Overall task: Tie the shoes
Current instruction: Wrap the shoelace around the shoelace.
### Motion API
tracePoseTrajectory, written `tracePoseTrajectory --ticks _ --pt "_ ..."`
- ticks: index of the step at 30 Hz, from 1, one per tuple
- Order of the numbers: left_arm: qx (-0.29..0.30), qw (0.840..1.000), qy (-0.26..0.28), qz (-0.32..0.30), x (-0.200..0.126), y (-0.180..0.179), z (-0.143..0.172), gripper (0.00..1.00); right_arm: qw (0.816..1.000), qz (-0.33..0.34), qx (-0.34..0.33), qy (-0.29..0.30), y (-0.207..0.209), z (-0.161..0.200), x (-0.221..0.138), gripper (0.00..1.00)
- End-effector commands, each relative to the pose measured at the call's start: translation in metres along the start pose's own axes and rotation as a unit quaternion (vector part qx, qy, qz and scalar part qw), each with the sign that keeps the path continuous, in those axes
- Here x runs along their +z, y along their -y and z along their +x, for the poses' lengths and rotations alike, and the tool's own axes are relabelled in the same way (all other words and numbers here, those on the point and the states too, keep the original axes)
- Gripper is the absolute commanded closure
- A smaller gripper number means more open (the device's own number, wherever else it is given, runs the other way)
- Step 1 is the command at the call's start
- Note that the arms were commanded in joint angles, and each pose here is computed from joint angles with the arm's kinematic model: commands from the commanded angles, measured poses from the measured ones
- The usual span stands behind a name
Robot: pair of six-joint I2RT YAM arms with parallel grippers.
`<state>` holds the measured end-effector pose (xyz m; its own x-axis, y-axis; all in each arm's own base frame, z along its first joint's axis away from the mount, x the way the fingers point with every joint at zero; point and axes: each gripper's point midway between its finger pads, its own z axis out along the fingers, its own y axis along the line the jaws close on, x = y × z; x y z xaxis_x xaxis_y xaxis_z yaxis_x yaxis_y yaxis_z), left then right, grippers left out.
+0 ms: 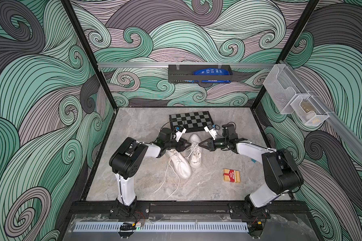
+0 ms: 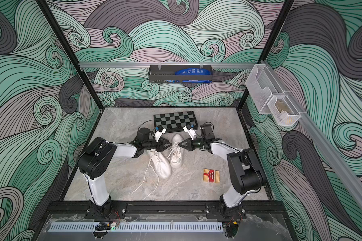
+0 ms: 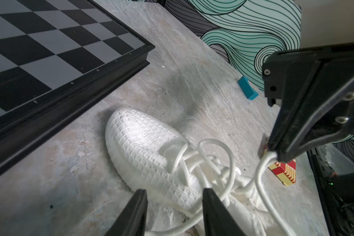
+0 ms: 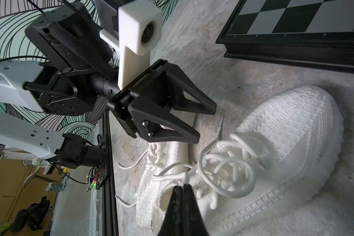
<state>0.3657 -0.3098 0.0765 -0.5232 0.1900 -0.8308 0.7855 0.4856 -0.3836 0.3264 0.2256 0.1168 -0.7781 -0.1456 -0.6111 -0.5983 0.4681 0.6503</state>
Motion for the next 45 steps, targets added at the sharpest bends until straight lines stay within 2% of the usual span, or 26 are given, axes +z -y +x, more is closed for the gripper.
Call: tracePoseTrajectory --ticks 1,7,17,19,26,30,37,45 --pt "0.005 0.999 -0.027 0.029 0.006 0.007 0.013 0.50 1.000 0.004 -0.007 0.003 0.000 -0.001 -0.002 1.00" --pt "-0.004 0.998 -0.043 0.052 0.009 0.016 0.025 0.46 1.000 0.004 -0.006 0.003 0.000 -0.002 -0.002 1.00" --pt "-0.013 0.996 -0.060 0.062 0.011 0.021 0.033 0.45 1.000 0.004 -0.003 0.000 0.002 0.001 -0.001 1.00" --pt "-0.015 0.996 -0.068 0.064 0.013 0.021 0.036 0.50 1.000 0.005 -0.004 0.001 0.002 0.001 -0.001 1.00" --pt "-0.016 0.996 -0.068 0.054 0.009 0.023 0.029 0.86 1.000 0.013 -0.006 0.003 0.003 0.000 -0.003 1.00" --pt "-0.018 0.997 -0.058 0.052 0.001 0.027 0.020 0.98 1.000 0.015 -0.008 0.004 0.004 0.000 -0.002 1.00" --pt "-0.033 0.999 -0.026 0.030 -0.021 0.027 0.003 1.00 1.000 0.018 -0.011 0.007 0.004 -0.003 -0.004 1.00" --pt "-0.074 0.997 -0.026 -0.019 -0.046 0.028 0.001 1.00 0.999 0.038 -0.009 0.011 0.009 -0.004 -0.006 1.00"
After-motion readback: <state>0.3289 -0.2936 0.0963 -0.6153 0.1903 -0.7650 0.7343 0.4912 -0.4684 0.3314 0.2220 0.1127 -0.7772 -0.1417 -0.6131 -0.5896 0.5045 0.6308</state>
